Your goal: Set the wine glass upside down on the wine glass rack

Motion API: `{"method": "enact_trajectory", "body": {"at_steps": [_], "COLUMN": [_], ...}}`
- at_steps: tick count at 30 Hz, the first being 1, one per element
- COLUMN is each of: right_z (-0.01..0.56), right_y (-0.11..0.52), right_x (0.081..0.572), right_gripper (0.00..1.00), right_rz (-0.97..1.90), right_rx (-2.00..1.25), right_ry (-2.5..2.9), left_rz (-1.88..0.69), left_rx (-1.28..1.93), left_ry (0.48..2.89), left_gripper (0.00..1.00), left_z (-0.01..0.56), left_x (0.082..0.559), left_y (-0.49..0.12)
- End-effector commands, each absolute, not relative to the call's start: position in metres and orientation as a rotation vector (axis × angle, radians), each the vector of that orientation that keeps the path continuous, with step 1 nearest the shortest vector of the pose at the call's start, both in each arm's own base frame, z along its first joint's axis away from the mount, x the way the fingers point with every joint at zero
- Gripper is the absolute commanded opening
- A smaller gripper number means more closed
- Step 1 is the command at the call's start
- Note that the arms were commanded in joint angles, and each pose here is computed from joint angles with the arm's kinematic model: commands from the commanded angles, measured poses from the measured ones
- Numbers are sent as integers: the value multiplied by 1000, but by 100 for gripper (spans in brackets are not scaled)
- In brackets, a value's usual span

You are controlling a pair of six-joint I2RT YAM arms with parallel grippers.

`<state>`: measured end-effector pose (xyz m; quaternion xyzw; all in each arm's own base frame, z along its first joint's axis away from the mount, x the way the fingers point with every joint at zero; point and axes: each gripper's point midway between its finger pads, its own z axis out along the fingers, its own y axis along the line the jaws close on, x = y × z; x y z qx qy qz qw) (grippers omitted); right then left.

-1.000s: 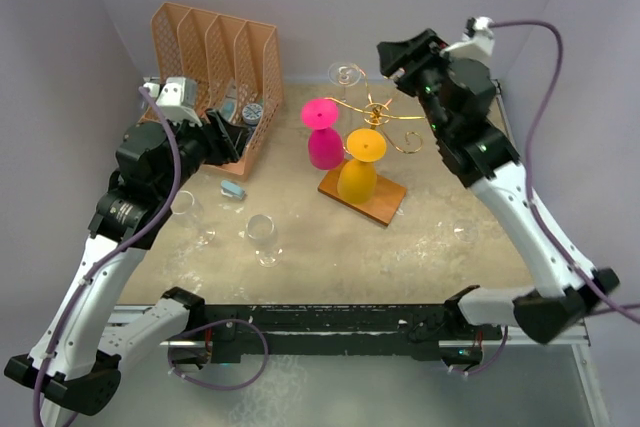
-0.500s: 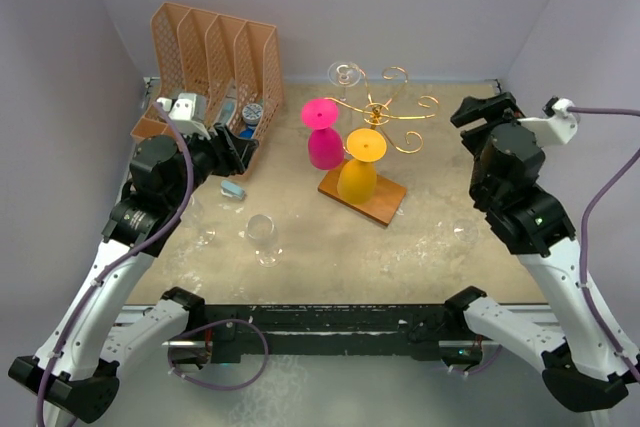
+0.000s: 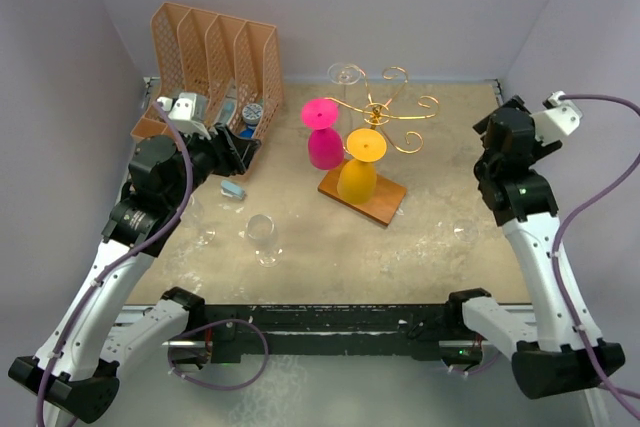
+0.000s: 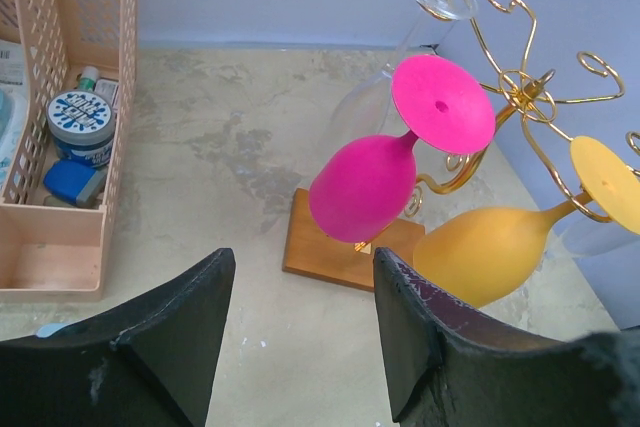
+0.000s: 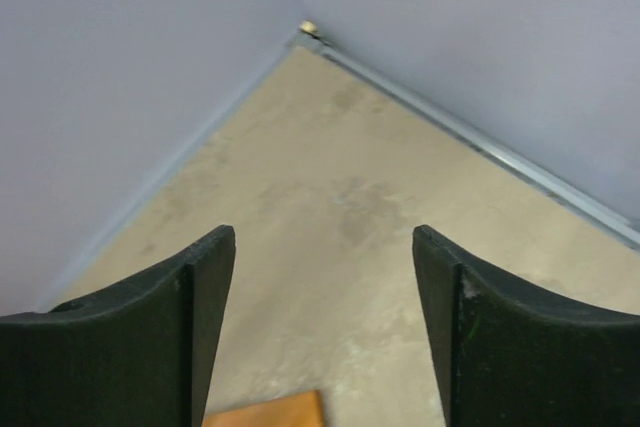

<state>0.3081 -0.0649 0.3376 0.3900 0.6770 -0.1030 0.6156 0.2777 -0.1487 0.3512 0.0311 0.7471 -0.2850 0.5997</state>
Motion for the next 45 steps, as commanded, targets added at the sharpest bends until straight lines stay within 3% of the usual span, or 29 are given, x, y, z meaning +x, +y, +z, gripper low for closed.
{"method": "enact_trajectory", "body": {"at_steps": [1, 16, 31, 45], "right_z": [314, 254, 276, 230], "right_y": [-85, -85, -92, -75], "right_x": [321, 301, 264, 263], "right_gripper": [67, 52, 54, 50], "right_rz": [-212, -74, -103, -48], "right_rx": [862, 1115, 1271, 1310], "right_ry": [1641, 1715, 1630, 1755], "left_rz": [-706, -709, -710, -719], "left_rx": [75, 52, 34, 14], "left_ry": [1661, 1656, 1658, 1634], "left_gripper": [55, 55, 55, 55], "left_z": [373, 372, 365, 371], "left_x": [272, 267, 264, 258], "left_y": [-151, -147, -145, -141]}}
